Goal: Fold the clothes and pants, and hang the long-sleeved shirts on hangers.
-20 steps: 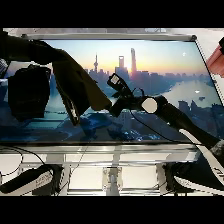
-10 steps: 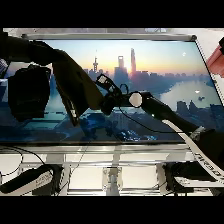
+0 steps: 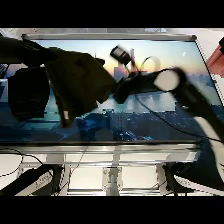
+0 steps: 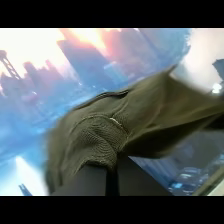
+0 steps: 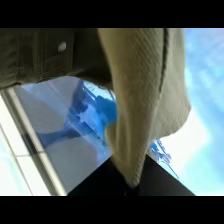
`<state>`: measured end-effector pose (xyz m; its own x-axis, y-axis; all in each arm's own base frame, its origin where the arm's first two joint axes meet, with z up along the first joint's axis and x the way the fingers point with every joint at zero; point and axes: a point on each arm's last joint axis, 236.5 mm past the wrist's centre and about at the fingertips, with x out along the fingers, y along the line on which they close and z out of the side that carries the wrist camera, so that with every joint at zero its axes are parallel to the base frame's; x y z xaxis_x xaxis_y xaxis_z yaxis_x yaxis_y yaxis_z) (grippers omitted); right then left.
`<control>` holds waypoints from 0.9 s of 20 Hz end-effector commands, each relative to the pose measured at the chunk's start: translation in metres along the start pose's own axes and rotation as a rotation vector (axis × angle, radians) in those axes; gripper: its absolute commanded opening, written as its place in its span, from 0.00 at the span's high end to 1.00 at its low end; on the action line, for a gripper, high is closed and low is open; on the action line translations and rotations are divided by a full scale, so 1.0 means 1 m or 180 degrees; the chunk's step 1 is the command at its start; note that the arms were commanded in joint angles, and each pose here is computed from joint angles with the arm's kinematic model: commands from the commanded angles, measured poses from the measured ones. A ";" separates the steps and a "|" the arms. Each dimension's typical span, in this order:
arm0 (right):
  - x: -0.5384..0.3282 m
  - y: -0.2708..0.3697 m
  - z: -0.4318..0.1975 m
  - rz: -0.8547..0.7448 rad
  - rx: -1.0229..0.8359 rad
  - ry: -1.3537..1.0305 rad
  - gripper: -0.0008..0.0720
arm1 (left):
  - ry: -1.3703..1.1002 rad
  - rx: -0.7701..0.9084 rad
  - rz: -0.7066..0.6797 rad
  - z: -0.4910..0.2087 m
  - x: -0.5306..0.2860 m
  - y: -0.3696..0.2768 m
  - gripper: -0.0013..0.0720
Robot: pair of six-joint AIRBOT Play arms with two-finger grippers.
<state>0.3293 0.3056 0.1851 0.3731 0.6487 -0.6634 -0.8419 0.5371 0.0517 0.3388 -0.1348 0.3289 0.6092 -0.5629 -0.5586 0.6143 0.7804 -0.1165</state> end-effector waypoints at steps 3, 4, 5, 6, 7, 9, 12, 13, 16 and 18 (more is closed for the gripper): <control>-0.137 0.041 0.028 -0.0071 0.0028 -0.0264 0.98 | -0.0249 0.0196 0.0171 0.008 -0.043 -0.022 0.95; -0.151 0.049 0.025 -0.0044 0.0067 -0.0238 0.98 | -0.0313 0.0181 0.0188 0.009 -0.053 -0.028 0.95; -0.164 0.058 0.021 0.0009 0.0133 -0.0188 0.98 | -0.0385 0.0166 0.0181 0.011 -0.063 -0.037 0.95; -0.172 0.066 0.016 0.0063 0.0185 -0.0122 0.98 | -0.0439 0.0101 0.0180 0.012 -0.071 -0.043 0.95; -0.179 0.074 0.010 0.0138 0.0236 -0.0048 0.98 | -0.0455 0.0034 0.0180 0.010 -0.079 -0.049 0.95; -0.184 0.088 0.001 0.0295 0.0332 0.0094 0.98 | -0.0350 -0.0015 0.0187 -0.002 -0.084 -0.054 0.95; -0.183 0.102 -0.021 0.0501 0.0383 0.0435 0.98 | -0.0195 -0.0239 0.0340 -0.015 -0.078 -0.038 0.95; -0.182 0.103 -0.031 0.0530 0.0384 0.0591 0.98 | -0.0095 -0.0282 0.0412 -0.023 -0.073 -0.029 0.95; -0.176 0.101 -0.042 0.0564 0.0398 0.0808 0.98 | 0.0279 -0.0448 0.0505 -0.055 -0.048 -0.007 0.95; -0.165 0.095 -0.044 0.0554 0.0438 0.0897 0.98 | 0.0501 -0.0576 0.0426 -0.076 -0.028 -0.001 0.95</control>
<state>0.1729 0.2310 0.2818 0.1429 0.6218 -0.7700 -0.8260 0.5035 0.2533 0.2746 -0.1107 0.3193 0.6334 -0.4632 -0.6199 0.4775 0.8643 -0.1579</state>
